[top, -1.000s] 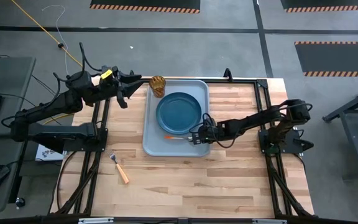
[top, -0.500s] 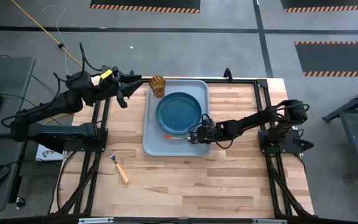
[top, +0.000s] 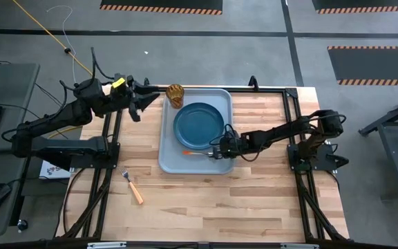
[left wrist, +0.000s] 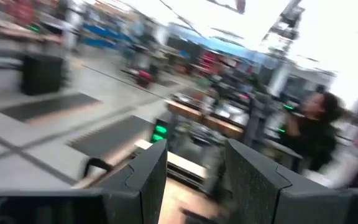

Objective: Pick and place plate/cup/fork/spoon on tray
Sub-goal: Put the orange fork on the bottom side of the light blue tray next to the orange spoon

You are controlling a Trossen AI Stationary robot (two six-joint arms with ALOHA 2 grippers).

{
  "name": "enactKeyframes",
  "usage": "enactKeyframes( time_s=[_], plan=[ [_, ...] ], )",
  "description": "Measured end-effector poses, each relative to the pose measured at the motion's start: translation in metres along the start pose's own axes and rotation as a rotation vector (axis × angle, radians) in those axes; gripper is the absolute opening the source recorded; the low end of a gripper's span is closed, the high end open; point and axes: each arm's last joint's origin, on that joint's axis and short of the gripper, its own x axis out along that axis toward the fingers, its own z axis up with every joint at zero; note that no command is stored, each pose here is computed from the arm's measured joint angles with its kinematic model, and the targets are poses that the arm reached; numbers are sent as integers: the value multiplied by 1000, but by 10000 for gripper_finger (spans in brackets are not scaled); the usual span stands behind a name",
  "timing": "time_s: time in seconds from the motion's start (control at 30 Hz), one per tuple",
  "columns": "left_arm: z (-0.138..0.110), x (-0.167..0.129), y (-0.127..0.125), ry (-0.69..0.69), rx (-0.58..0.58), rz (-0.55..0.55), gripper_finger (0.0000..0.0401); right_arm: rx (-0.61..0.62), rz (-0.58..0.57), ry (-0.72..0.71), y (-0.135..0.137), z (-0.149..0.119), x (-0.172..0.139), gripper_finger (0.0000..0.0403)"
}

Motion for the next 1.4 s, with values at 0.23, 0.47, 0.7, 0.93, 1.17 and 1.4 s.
enactKeyframes(
  time_s=[0.23,0.47,0.7,0.93,1.17,1.4],
  plan=[
    [-2,-5,-10,380,21,-134,154,-146,-166,-35,-18,5,-53,0],
    [-52,0,-47,923,77,-468,154,-178,-187,-55,-31,8,-97,0],
    [-120,-12,-104,1287,535,-598,154,-180,-156,-119,-32,11,-112,0],
    [-192,-40,-144,1466,659,-686,154,-249,-166,-133,-32,11,-111,0],
    [-246,-52,-156,1489,786,-593,155,-311,-177,-152,-32,12,-111,0],
    [-274,-57,-156,1599,814,-528,155,-336,-180,-145,-32,12,-111,0]
  ],
)
